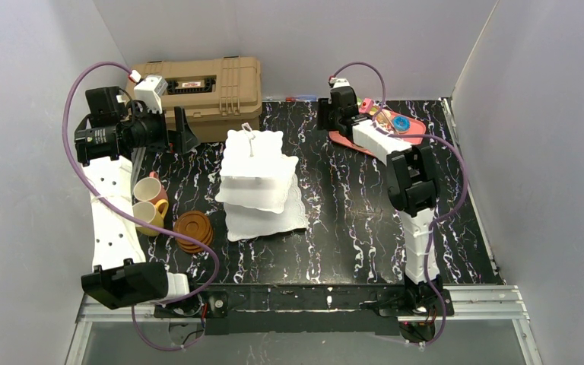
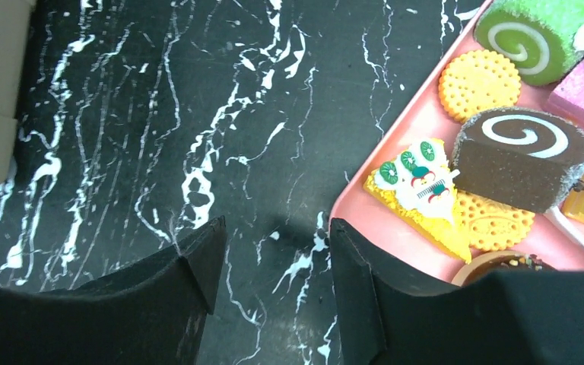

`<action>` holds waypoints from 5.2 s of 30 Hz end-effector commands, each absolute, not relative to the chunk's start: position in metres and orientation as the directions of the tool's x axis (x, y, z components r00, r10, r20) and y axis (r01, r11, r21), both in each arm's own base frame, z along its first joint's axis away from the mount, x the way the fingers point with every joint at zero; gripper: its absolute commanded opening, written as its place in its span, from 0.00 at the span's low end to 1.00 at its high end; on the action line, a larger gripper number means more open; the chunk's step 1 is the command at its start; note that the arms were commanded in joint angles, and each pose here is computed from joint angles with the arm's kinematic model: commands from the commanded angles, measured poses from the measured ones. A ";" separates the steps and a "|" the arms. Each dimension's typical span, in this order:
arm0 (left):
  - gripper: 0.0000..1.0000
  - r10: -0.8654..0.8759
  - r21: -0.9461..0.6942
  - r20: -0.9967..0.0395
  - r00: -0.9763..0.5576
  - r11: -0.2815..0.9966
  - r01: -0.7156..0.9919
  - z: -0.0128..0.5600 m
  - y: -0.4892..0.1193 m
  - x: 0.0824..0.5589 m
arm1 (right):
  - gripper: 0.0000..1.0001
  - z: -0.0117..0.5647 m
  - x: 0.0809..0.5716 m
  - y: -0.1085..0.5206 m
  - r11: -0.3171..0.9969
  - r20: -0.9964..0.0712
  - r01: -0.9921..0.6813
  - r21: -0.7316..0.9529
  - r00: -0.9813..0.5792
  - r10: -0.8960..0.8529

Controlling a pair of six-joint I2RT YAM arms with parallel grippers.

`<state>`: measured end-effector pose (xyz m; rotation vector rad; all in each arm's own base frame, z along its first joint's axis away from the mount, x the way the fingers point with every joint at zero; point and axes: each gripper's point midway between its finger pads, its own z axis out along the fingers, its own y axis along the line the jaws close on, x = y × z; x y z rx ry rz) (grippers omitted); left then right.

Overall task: Serve the afternoon tea
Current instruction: Move the tray at the center of the board.

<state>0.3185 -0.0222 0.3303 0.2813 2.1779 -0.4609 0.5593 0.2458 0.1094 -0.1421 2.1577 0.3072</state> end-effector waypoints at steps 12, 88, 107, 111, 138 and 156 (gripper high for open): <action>0.98 0.050 -0.212 -0.806 -0.590 0.906 0.367 0.329 -0.019 0.322 | 0.60 0.045 0.566 0.226 0.976 -0.756 -0.162 0.146 -0.654 0.004; 0.97 0.019 -0.270 -0.839 -0.544 0.853 0.447 0.353 -0.042 0.304 | 0.71 0.122 0.283 0.261 0.809 -0.683 -0.556 0.191 -0.667 -0.298; 0.96 0.027 -0.253 -0.846 -0.533 0.859 0.446 0.355 -0.041 0.304 | 0.43 0.089 0.359 0.243 0.992 -0.626 -0.124 0.022 -0.775 -0.083; 0.97 0.036 -0.242 -0.847 -0.530 0.863 0.444 0.354 -0.039 0.305 | 0.49 0.074 0.356 0.234 0.997 -0.606 -0.072 -0.008 -0.793 -0.062; 0.97 0.026 -0.272 -0.842 -0.539 0.842 0.466 0.351 -0.045 0.302 | 0.09 0.034 0.366 0.272 0.992 -0.581 -0.123 0.017 -0.809 -0.090; 0.96 0.004 -0.320 -0.829 -0.560 0.817 0.479 0.354 -0.053 0.298 | 0.46 0.106 0.366 0.294 0.965 -0.682 -0.261 0.019 -0.709 -0.178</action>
